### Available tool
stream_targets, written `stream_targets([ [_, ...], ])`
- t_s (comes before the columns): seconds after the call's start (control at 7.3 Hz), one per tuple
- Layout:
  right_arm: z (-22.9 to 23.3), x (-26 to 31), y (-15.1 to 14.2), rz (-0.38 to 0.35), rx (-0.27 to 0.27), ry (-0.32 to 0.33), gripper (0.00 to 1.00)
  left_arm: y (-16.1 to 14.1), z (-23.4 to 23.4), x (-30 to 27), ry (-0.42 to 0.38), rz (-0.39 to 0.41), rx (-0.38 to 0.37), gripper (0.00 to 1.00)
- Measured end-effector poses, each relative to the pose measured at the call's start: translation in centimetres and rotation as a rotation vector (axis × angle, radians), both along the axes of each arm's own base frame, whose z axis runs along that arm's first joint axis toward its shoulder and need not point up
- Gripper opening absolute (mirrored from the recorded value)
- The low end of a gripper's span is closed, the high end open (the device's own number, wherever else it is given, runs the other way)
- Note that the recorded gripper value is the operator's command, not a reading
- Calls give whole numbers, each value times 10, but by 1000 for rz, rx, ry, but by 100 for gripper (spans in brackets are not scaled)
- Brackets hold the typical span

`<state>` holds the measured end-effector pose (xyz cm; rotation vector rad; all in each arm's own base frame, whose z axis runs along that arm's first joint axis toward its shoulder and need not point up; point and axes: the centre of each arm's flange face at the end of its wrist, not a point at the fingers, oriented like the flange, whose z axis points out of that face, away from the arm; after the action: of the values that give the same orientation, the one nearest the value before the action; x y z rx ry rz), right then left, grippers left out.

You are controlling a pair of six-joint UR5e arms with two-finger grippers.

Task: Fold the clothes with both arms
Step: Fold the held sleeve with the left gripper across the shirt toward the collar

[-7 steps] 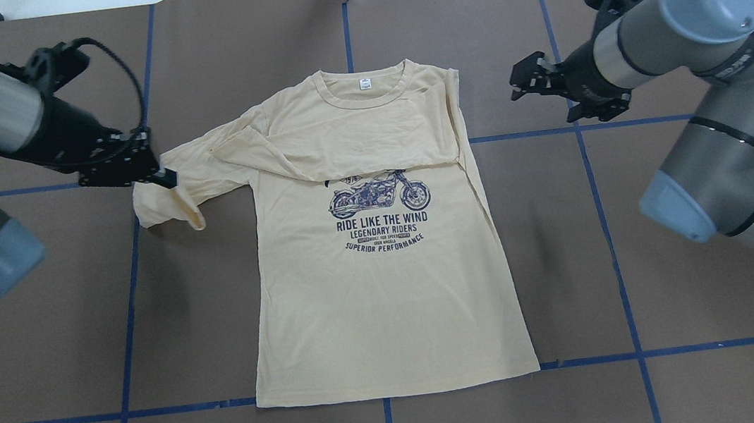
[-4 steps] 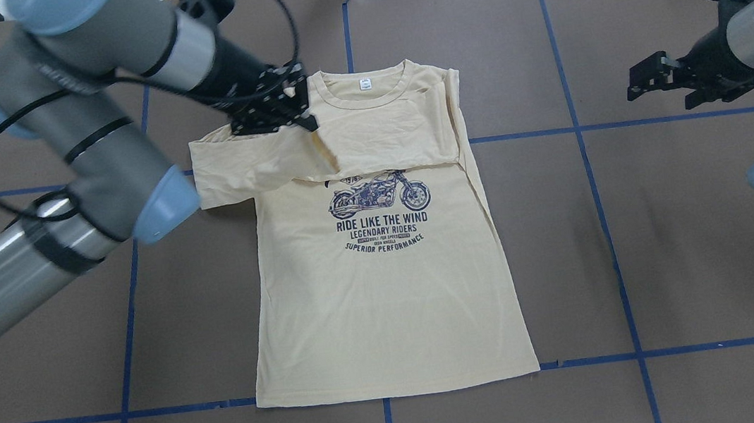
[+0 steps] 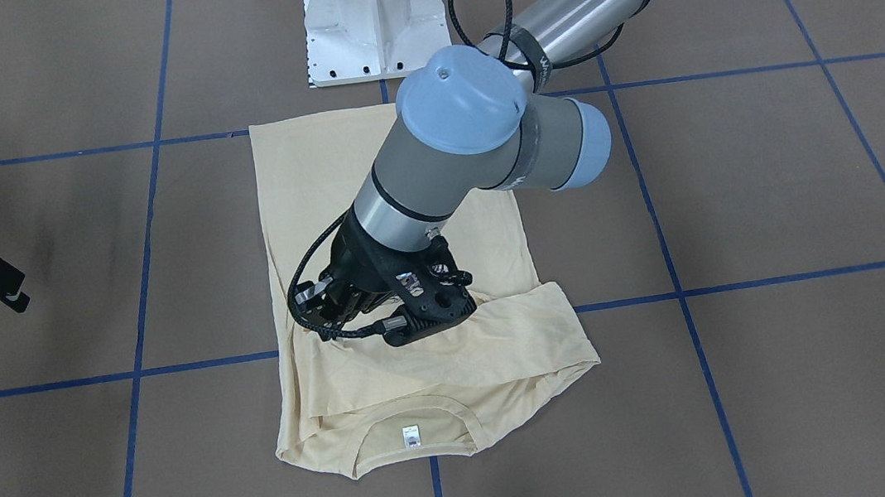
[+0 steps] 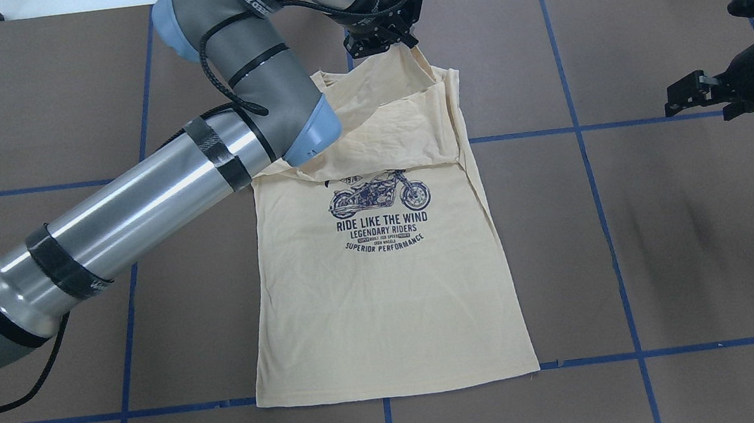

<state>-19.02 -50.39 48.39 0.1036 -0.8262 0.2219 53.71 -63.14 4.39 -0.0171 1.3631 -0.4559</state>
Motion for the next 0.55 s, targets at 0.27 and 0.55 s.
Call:
stream_targets([
  [0.27,5,-1,0,0,-8,4,100,7,-2,29,18,-61,2,0],
  [0.55,7,-1,-1,1,-15,6,100,9,-6,54,37,-91,0,78],
])
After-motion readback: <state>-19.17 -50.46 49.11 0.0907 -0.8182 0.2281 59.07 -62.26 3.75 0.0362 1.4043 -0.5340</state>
